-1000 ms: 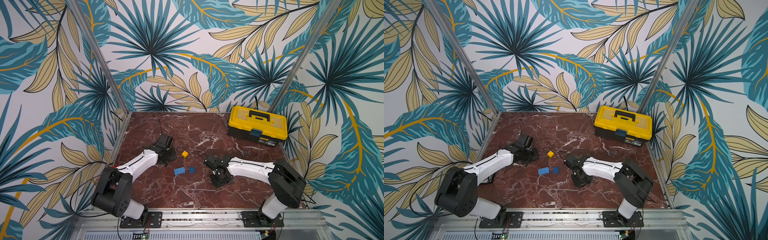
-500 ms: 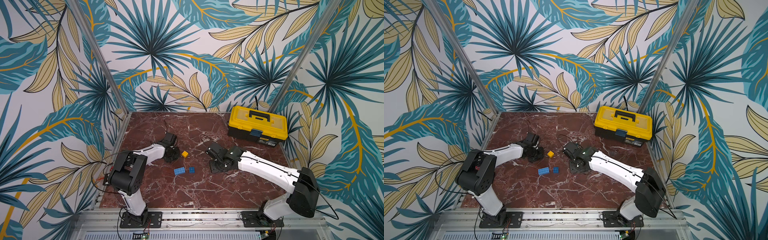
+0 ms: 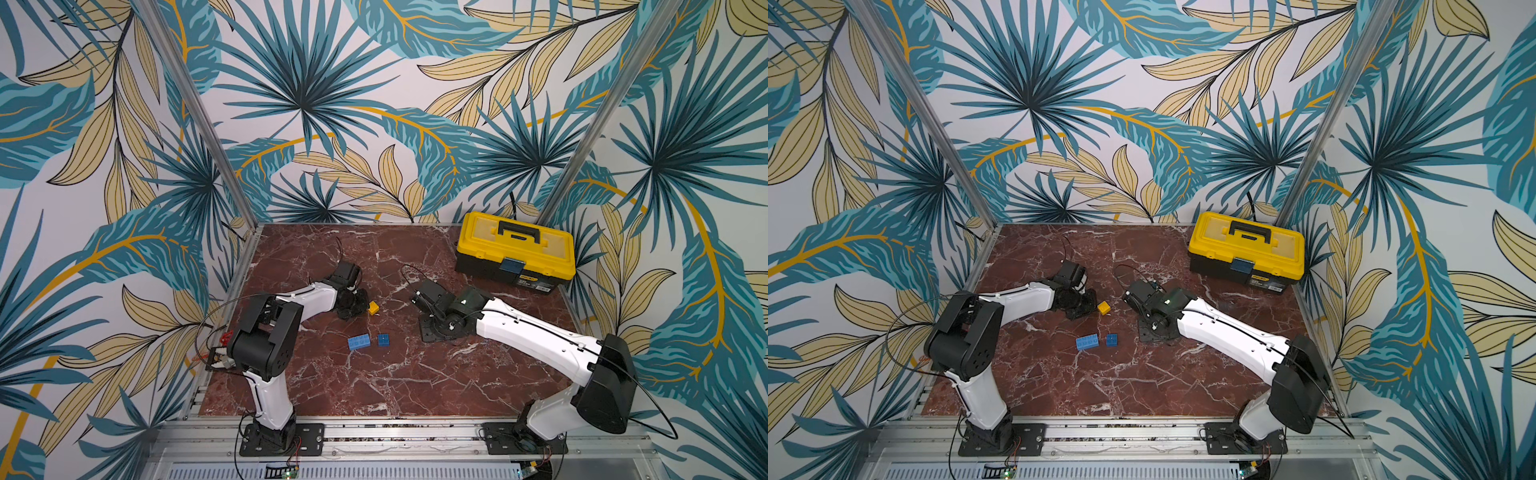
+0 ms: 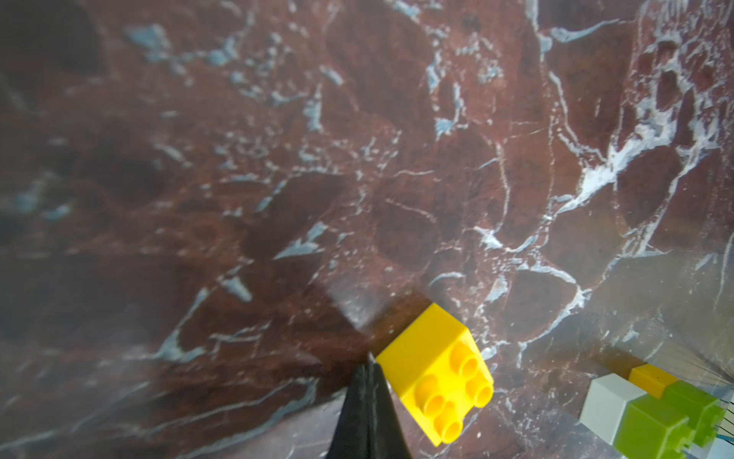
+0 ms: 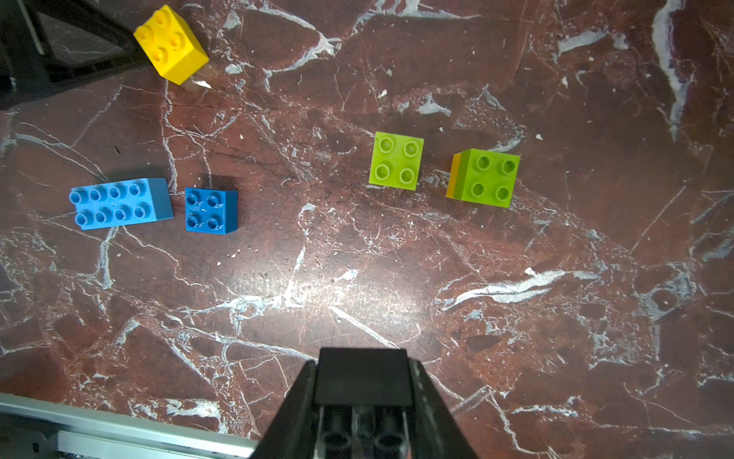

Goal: Assemble the number 4 with lego
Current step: Adjust the lego brick at the center of the board, then assemble the lego brick with the lego brick.

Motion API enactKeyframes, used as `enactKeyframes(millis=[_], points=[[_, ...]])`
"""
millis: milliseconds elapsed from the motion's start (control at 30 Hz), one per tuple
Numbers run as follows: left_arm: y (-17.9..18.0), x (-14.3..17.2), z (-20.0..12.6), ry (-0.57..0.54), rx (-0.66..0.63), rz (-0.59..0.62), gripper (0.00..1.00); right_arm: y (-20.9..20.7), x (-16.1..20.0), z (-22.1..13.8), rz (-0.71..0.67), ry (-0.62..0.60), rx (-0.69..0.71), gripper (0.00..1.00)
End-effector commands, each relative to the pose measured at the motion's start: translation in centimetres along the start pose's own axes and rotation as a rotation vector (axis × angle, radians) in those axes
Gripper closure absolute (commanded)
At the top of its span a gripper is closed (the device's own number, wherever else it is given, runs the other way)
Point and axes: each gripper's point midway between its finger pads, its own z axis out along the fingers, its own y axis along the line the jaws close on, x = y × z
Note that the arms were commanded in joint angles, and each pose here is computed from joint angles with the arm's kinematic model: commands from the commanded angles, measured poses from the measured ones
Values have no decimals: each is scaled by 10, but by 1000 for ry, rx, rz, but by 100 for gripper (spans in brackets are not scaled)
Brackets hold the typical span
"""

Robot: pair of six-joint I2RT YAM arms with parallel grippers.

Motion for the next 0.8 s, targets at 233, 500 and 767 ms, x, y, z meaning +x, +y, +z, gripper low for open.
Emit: enactKeyframes(millis=[233, 500, 767], points=[[-13, -10, -11, -31, -13, 15, 96, 27, -19, 11, -51, 32, -5, 73], [56, -2, -74, -159, -165, -160, 94, 83, -64, 47, -102, 68, -11, 74], [82, 23, -122, -222, -174, -191, 84, 115, -95, 87, -205, 53, -2, 74]])
